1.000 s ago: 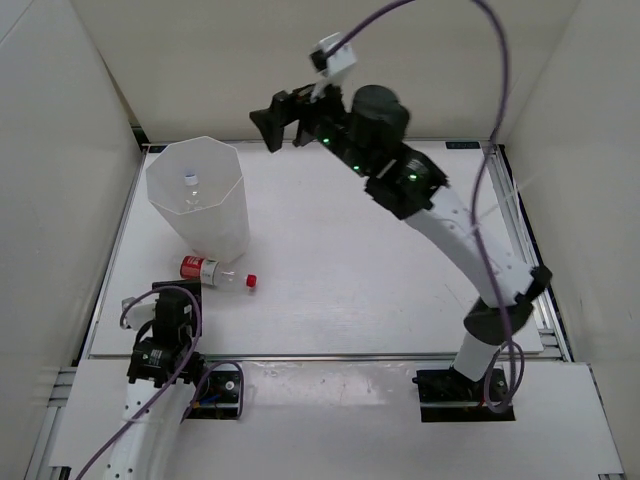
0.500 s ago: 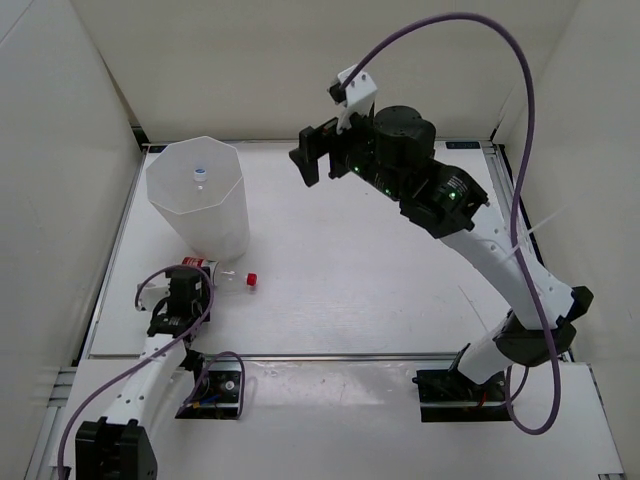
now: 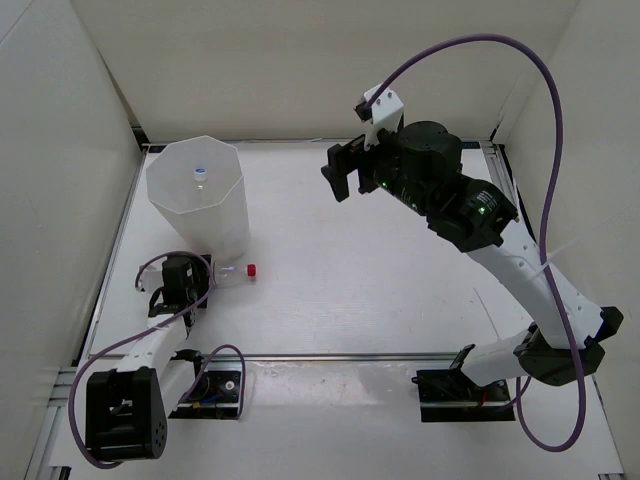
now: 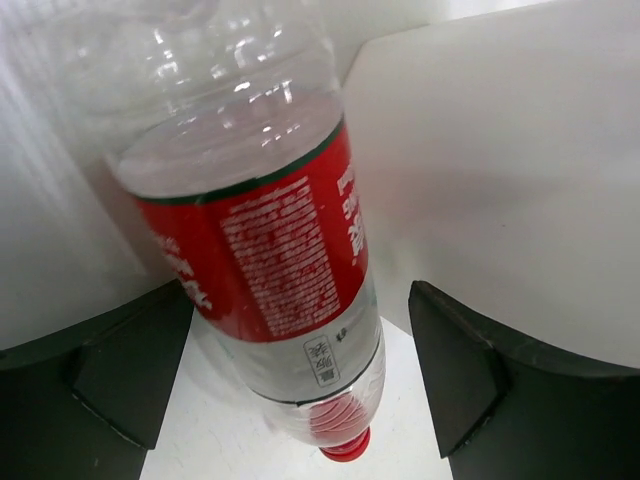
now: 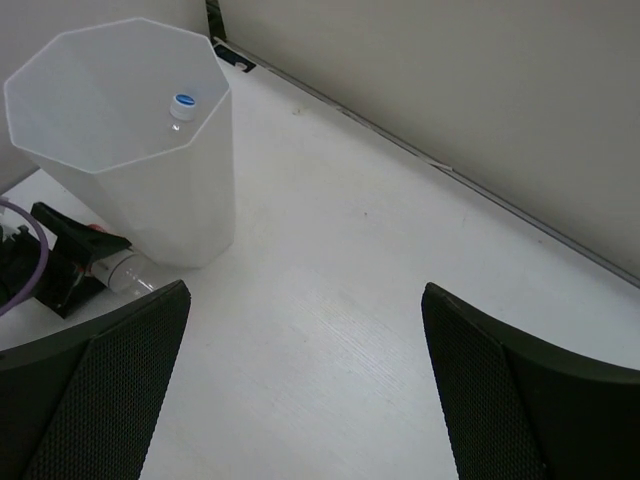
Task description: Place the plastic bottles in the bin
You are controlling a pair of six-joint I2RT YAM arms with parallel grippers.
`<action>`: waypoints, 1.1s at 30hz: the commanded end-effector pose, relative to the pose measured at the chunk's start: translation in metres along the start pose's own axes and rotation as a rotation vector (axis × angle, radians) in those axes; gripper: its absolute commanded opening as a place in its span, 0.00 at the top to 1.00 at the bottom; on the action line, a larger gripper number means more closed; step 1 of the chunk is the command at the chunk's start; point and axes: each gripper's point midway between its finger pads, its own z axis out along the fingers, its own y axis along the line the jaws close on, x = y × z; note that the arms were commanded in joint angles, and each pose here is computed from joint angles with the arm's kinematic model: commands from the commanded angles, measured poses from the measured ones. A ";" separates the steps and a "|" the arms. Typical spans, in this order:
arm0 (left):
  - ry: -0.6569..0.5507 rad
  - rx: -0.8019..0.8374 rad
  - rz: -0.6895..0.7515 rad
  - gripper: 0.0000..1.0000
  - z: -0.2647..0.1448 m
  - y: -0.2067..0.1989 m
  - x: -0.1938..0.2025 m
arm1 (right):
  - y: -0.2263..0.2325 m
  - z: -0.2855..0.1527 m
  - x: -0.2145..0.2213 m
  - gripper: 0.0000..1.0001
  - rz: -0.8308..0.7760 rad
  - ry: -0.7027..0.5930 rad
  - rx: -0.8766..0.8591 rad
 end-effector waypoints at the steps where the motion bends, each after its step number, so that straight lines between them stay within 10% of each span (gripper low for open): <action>1: 0.034 -0.009 0.048 0.01 0.001 0.004 0.002 | -0.009 -0.007 0.003 0.00 -0.024 0.003 0.025; 8: 0.099 0.006 0.065 0.41 -0.007 0.025 0.013 | -0.018 -0.007 0.015 0.00 -0.006 0.037 0.044; 17: 0.314 0.205 -0.048 0.48 -0.062 0.008 0.048 | -0.026 -0.003 0.023 0.00 0.049 0.055 0.055; 33: -0.218 0.625 0.499 0.50 -0.246 -0.264 -0.106 | -0.026 0.004 0.028 0.00 0.164 0.087 0.055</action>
